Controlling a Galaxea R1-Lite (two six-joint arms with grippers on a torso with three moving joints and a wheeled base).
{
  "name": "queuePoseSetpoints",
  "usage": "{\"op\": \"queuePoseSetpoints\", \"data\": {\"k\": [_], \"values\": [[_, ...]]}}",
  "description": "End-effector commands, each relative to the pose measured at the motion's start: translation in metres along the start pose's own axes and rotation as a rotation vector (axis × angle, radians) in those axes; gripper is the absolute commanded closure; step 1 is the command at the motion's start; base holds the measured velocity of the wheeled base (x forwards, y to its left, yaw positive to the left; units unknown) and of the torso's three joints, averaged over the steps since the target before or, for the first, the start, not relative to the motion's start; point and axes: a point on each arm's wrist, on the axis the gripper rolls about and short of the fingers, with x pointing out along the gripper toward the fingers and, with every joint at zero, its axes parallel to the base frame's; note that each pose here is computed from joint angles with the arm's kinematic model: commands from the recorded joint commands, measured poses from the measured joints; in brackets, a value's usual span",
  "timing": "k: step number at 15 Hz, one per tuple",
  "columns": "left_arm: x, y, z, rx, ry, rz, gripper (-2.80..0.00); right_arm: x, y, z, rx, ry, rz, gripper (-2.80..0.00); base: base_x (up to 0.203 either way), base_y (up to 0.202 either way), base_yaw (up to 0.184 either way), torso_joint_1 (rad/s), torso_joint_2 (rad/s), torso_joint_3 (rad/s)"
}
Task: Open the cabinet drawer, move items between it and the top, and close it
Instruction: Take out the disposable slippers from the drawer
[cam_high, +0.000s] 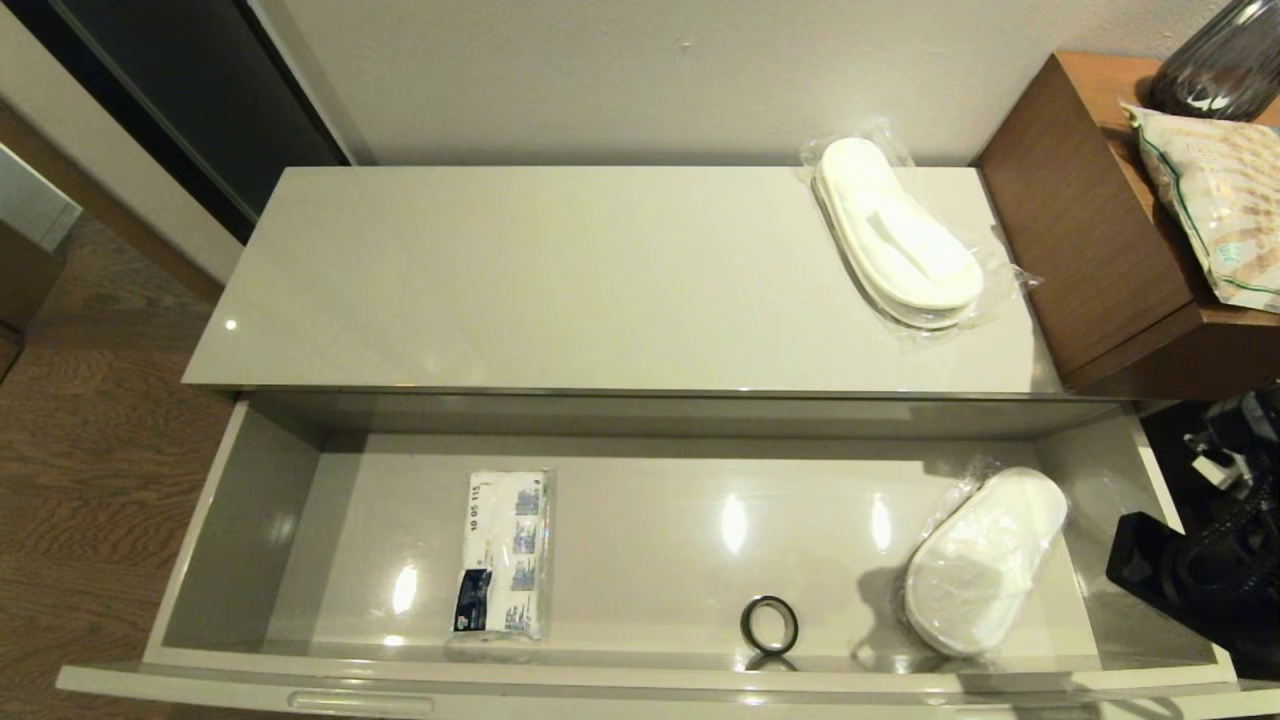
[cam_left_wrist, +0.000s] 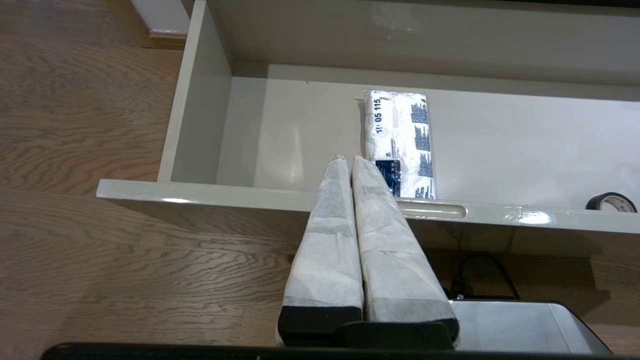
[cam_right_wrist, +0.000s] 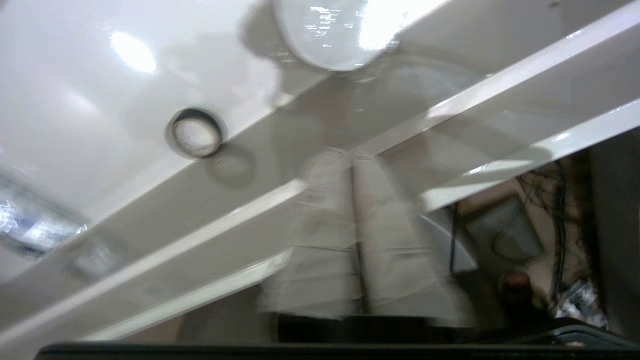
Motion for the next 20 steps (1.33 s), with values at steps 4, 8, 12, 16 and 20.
{"op": "queuePoseSetpoints", "data": {"k": [4, 8, 12, 16, 20], "values": [[0.000, 0.000, 0.000, -0.001, -0.001, 0.000, 0.00, 0.059, 0.009, 0.027, 0.025, -0.013, -0.023, -2.80, 0.000, 0.000, 0.000, 0.000, 0.00, 0.000], [0.000, 0.000, 0.000, -0.001, -0.001, 0.000, 0.00, 0.094, 0.013, 0.040, 0.003, -0.003, -0.049, -2.80, 0.000, 0.000, 0.000, 0.000, 0.00, 0.000], [0.000, 0.000, 0.000, -0.001, -0.001, 0.000, 0.00, 0.132, 0.012, 0.049, -0.003, -0.020, -0.052, -2.80, 0.000, 0.000, 0.000, 0.000, 0.00, 0.000], [0.000, 0.000, 0.000, -0.001, -0.001, 0.000, 0.00, 0.153, 0.025, 0.074, -0.031, -0.102, -0.008, -2.80, 0.000, 0.000, 0.000, 0.000, 0.00, 0.000], [0.000, 0.000, 0.000, -0.001, -0.001, 0.000, 0.00, 0.167, 0.035, 0.100, -0.063, -0.150, 0.006, -2.80, 0.000, 0.000, 0.000, 0.000, 0.00, 0.000]]}}
